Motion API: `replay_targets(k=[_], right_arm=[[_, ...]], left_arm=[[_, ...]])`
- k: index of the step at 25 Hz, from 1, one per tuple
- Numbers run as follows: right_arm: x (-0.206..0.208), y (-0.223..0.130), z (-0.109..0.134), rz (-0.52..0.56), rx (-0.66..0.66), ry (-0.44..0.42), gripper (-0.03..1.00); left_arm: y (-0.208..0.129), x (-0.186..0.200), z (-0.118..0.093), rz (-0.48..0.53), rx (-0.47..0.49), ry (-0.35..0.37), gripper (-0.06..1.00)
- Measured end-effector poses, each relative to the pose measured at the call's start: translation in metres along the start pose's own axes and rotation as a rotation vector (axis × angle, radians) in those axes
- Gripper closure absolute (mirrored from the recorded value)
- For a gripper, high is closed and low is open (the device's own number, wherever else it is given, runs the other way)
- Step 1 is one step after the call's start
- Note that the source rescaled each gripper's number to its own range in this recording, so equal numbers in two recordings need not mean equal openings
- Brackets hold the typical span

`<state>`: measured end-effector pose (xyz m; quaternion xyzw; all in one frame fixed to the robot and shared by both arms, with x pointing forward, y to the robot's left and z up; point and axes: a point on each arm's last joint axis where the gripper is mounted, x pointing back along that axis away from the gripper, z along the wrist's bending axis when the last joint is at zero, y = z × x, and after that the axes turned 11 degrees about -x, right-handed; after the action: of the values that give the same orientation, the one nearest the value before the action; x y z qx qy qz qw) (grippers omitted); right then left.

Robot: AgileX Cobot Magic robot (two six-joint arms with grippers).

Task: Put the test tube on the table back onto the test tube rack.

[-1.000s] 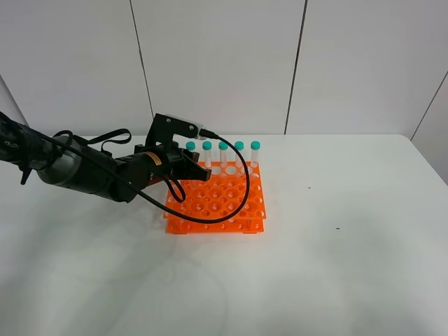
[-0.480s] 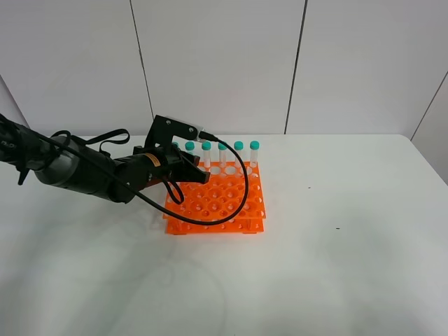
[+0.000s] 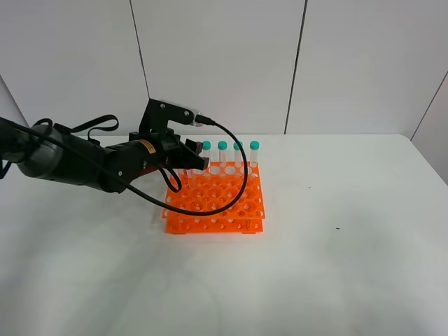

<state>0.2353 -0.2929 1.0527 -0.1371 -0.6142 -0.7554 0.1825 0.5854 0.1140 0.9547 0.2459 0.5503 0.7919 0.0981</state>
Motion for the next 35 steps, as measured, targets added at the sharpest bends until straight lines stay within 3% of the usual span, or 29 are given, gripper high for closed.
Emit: replay_targets(k=[6, 10, 15, 23, 26, 35], right_arm=[[0.000, 0.000, 0.000, 0.000, 0.000, 0.000, -0.03], [0.000, 0.000, 0.000, 0.000, 0.000, 0.000, -0.03], [0.000, 0.000, 0.000, 0.000, 0.000, 0.000, -0.03], [0.000, 0.000, 0.000, 0.000, 0.000, 0.000, -0.03], [0.000, 0.000, 0.000, 0.000, -0.001, 0.001, -0.03], [0.000, 0.000, 0.000, 0.000, -0.001, 0.001, -0.03]], left_arm=[[0.045, 0.034, 0.014, -0.022, 0.008, -0.004, 0.24], [0.064, 0.062, 0.028, 0.047, 0.020, -0.015, 0.23], [0.047, 0.080, 0.050, 0.317, 0.067, -0.039, -0.01], [-0.015, 0.093, 0.092, 0.827, 0.225, -0.062, -0.06], [-0.027, 0.093, 0.105, 0.912, 0.272, -0.056, -0.06], [-0.033, 0.124, 0.141, 0.997, 0.394, 0.016, -0.06]])
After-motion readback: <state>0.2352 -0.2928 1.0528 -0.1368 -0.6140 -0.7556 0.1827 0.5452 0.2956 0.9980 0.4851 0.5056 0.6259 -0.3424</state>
